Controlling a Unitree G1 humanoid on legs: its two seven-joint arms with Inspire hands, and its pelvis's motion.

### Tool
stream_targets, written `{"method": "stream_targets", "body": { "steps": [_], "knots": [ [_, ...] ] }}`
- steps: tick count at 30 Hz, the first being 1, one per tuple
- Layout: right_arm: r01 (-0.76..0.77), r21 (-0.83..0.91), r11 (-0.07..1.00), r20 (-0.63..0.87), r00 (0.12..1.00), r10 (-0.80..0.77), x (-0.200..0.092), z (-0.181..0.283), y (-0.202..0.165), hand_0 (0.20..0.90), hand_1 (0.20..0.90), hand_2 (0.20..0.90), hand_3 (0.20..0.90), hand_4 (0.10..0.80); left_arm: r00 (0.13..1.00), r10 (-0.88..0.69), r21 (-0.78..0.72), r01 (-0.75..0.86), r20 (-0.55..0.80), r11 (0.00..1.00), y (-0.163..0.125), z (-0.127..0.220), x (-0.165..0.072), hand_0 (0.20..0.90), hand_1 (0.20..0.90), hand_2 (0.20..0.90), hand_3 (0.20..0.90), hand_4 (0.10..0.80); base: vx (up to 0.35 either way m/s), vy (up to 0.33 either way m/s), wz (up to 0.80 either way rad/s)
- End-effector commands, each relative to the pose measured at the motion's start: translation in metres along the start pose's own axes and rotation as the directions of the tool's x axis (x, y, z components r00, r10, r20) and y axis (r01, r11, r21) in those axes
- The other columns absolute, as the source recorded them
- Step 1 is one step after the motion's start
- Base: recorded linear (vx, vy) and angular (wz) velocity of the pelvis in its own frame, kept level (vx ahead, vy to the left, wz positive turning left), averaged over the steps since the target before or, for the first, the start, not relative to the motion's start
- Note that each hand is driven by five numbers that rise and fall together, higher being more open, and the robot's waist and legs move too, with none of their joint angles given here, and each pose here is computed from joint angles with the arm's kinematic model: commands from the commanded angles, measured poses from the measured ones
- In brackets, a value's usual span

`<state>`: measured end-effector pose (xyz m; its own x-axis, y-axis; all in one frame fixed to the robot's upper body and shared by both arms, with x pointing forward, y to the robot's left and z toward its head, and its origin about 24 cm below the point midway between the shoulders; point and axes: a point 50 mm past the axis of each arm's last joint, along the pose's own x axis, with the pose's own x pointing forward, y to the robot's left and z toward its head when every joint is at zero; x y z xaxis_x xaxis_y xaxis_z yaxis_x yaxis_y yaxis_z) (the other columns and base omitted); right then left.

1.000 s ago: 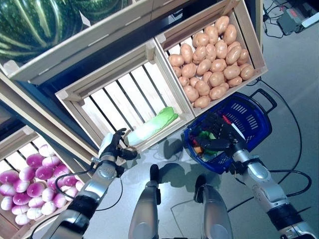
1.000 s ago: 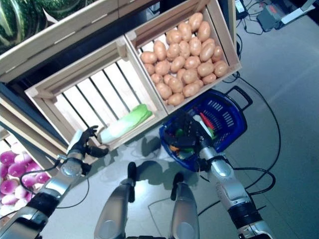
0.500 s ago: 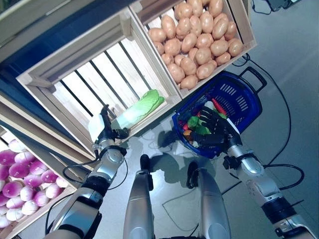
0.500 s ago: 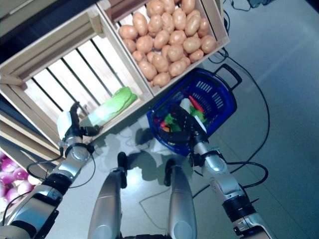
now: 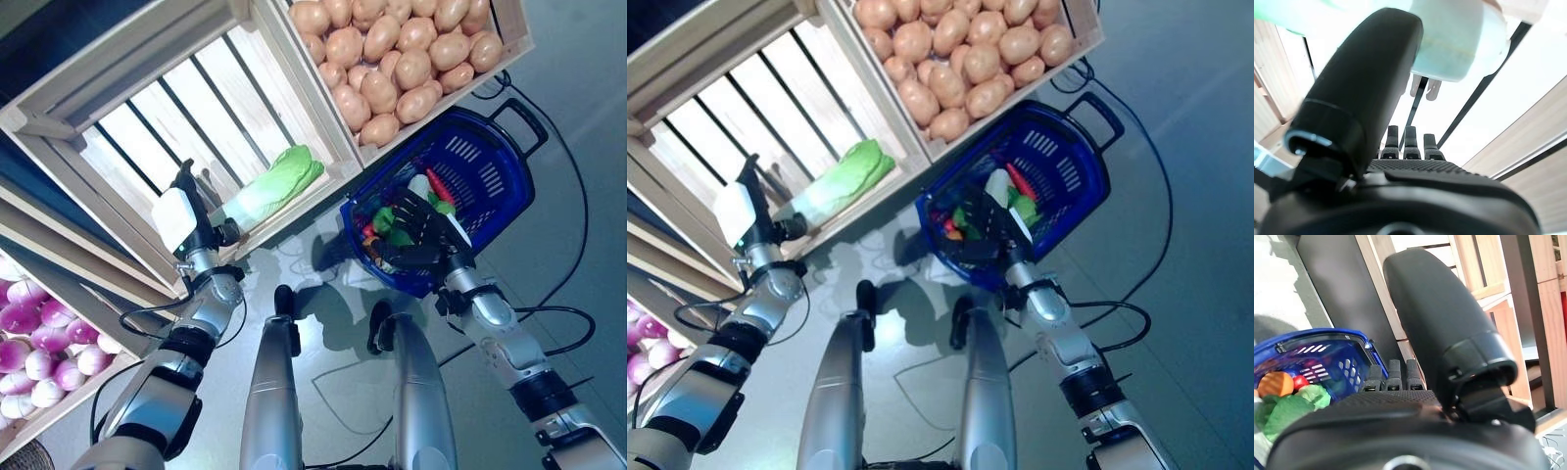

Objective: Put vegetables into the basket

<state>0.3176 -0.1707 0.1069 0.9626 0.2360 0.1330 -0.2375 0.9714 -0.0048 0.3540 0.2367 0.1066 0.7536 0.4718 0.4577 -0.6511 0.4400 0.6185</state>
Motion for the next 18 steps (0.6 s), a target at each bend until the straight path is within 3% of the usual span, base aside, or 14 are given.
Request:
{"method": "stream_targets", "body": {
  "steps": [1, 7, 15, 18],
  "knots": [
    [-0.03, 0.059, 0.998, 0.256, 0.967, 0.014, 0.005, 0.046, 0.012, 0.9, 0.9, 0.9, 0.9, 0.8, 0.995, 0.07, 0.113, -0.078, 0.077, 0.991, 0.024, 0.011, 0.036, 0.9, 0.9, 0.9, 0.9, 0.8, 0.0, 0.0, 0.0],
    [-0.045, 0.035, 0.998, 0.257, 0.966, 0.034, 0.004, 0.048, 0.014, 0.9, 0.9, 0.9, 0.9, 0.8, 0.989, -0.029, 0.127, 0.01, 0.144, 0.992, 0.017, 0.02, 0.035, 0.9, 0.9, 0.9, 0.9, 0.8, -0.002, 0.013, 0.03],
    [-0.063, 0.029, 0.998, 0.263, 0.963, 0.054, 0.002, 0.05, 0.016, 0.9, 0.9, 0.9, 0.9, 0.8, 0.927, -0.352, -0.14, 0.369, 0.129, 0.919, -0.009, 0.026, 0.013, 0.9, 0.9, 0.9, 0.9, 0.8, -0.001, -0.005, 0.01],
    [-0.069, 0.032, 0.997, 0.261, 0.964, 0.058, 0.0, 0.051, 0.013, 0.9, 0.9, 0.9, 0.9, 0.8, 0.897, -0.413, -0.14, 0.435, 0.16, 0.89, -0.012, 0.028, 0.008, 0.9, 0.9, 0.9, 0.9, 0.8, 0.015, -0.024, -0.02]
  ]
}}
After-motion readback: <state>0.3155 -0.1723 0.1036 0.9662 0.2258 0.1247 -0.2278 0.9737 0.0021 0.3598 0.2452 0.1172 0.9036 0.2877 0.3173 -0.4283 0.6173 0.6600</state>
